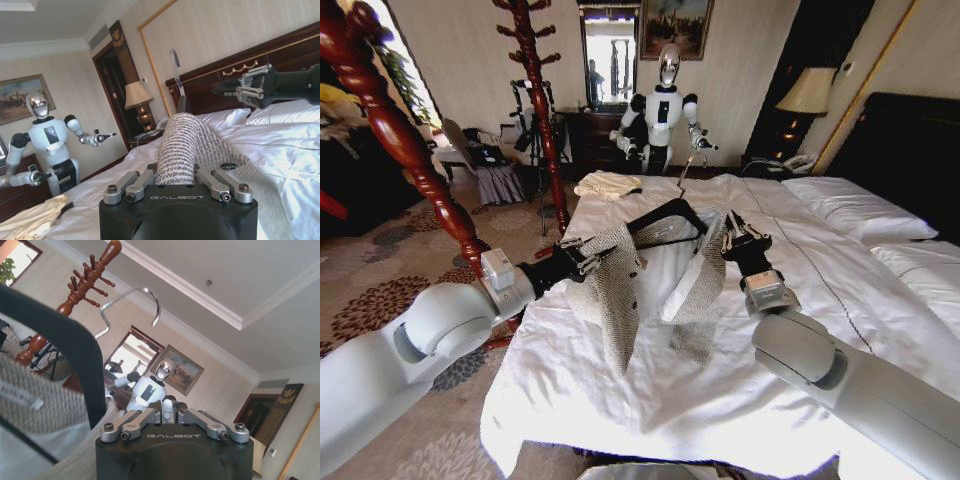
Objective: Pick up the clothes from the bed and hang them on the clothes hanger.
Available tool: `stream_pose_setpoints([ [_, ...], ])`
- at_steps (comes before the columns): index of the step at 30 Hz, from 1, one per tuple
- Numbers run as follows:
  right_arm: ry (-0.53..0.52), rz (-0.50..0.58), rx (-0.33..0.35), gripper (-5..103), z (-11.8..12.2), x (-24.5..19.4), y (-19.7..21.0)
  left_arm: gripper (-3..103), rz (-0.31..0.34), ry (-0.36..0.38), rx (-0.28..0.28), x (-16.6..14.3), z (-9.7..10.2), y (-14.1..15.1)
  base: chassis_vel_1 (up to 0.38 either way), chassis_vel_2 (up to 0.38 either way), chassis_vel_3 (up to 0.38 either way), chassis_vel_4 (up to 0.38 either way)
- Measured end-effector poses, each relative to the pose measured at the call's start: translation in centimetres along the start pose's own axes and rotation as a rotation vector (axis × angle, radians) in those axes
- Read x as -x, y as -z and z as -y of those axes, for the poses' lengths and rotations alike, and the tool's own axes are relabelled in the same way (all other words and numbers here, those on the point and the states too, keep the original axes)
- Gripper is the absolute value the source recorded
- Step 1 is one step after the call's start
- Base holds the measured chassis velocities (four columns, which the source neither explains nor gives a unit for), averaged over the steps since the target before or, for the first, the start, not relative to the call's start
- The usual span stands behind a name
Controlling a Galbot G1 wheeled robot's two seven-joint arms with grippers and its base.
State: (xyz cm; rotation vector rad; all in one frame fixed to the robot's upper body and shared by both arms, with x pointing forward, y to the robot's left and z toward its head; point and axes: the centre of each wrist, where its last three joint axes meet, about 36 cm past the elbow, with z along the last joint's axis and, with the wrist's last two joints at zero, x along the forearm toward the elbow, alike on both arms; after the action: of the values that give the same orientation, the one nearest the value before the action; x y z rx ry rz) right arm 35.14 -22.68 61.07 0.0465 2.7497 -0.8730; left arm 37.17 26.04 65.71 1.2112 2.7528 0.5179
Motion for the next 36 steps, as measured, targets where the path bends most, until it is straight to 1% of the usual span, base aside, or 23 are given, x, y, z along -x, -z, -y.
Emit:
stream_pose_setpoints([
  [3,0.003,0.017,0.011,13,0.3,0.1,0.1,23,0.009,-0.012,-0.001,0.1,0.5,-0.2,0.000,0.000,0.000,0.000],
  [4,0.009,0.023,0.018,18,0.3,0.0,0.2,22,0.015,-0.012,0.005,0.1,0.7,-0.3,0.000,0.000,0.000,0.000],
  [5,0.012,0.025,0.021,18,0.3,-0.1,0.2,22,0.018,-0.008,0.013,0.1,0.8,-0.4,0.000,0.000,0.000,0.000],
  [6,0.018,0.024,0.027,23,0.3,-0.3,0.3,20,0.023,0.003,0.035,0.2,0.8,-0.5,0.000,0.000,0.000,0.000],
  [8,0.025,0.020,0.035,33,0.2,-0.6,0.3,20,0.031,0.025,0.065,0.2,0.7,-0.9,0.000,0.000,0.000,0.000],
  [10,0.027,0.018,0.037,33,0.2,-0.6,0.3,20,0.033,0.034,0.070,0.3,0.7,-1.0,0.000,0.000,0.000,0.000],
  [13,0.024,0.017,0.042,50,0.4,-0.7,0.4,20,0.039,0.085,0.128,0.3,0.5,-1.7,0.000,0.000,0.000,0.000],
  [14,0.024,0.017,0.042,50,0.4,-0.7,0.4,20,0.039,0.085,0.128,0.3,0.5,-1.7,0.000,0.000,0.000,0.000],
  [17,0.022,0.019,0.044,66,0.6,-0.9,0.6,20,0.047,0.142,0.211,0.5,-0.1,-2.2,0.000,0.000,0.000,0.000],
  [18,0.021,0.019,0.044,66,0.6,-0.9,0.7,20,0.051,0.158,0.226,0.5,-0.3,-2.3,0.000,0.000,0.000,0.000],
  [19,0.021,0.019,0.044,66,0.6,-0.9,0.7,20,0.051,0.158,0.226,0.5,-0.3,-2.3,0.000,0.000,0.000,0.000],
  [21,0.018,0.019,0.044,78,0.7,-1.0,0.7,20,0.068,0.201,0.259,0.4,-0.9,-2.2,0.000,0.000,0.000,0.000],
  [23,0.013,0.016,0.044,88,0.8,-1.0,0.7,20,0.088,0.241,0.275,0.4,-1.5,-1.8,0.000,0.000,0.000,0.000],
  [24,0.013,0.016,0.044,88,0.8,-1.0,0.7,20,0.088,0.241,0.275,0.4,-1.5,-1.8,0.000,0.000,0.000,0.000],
  [25,0.008,0.015,0.044,88,0.8,-1.0,0.6,20,0.098,0.259,0.279,0.3,-1.8,-1.7,0.000,0.000,0.000,0.000],
  [26,0.002,0.013,0.042,97,0.9,-1.0,0.6,20,0.114,0.288,0.291,0.2,-2.4,-1.4,0.000,0.000,0.000,0.000],
  [27,0.002,0.013,0.042,97,0.9,-1.0,0.6,20,0.114,0.288,0.291,0.2,-2.4,-1.4,0.000,0.000,0.000,0.000],
  [28,-0.002,0.012,0.042,99,1.0,-1.0,0.6,20,0.122,0.305,0.303,0.2,-2.9,-1.2,0.000,0.000,0.000,0.000],
  [30,-0.010,0.010,0.038,100,1.1,-1.0,0.5,20,0.142,0.342,0.331,-0.1,-4.0,-0.5,0.000,0.000,0.000,0.000],
  [32,-0.011,0.009,0.037,100,1.2,-1.0,0.5,20,0.146,0.350,0.336,-0.2,-4.2,-0.3,0.000,0.000,0.000,0.000],
  [34,-0.015,0.007,0.036,100,1.3,-1.1,0.4,20,0.164,0.399,0.351,-0.9,-5.3,0.4,0.000,0.000,0.000,0.000],
  [35,-0.015,0.007,0.036,100,1.3,-1.1,0.4,20,0.164,0.399,0.351,-0.9,-5.3,0.4,0.000,0.000,0.000,0.000],
  [36,-0.017,0.005,0.036,100,1.4,-1.2,0.3,20,0.169,0.419,0.357,-1.2,-5.7,0.5,0.000,0.000,0.000,0.000],
])
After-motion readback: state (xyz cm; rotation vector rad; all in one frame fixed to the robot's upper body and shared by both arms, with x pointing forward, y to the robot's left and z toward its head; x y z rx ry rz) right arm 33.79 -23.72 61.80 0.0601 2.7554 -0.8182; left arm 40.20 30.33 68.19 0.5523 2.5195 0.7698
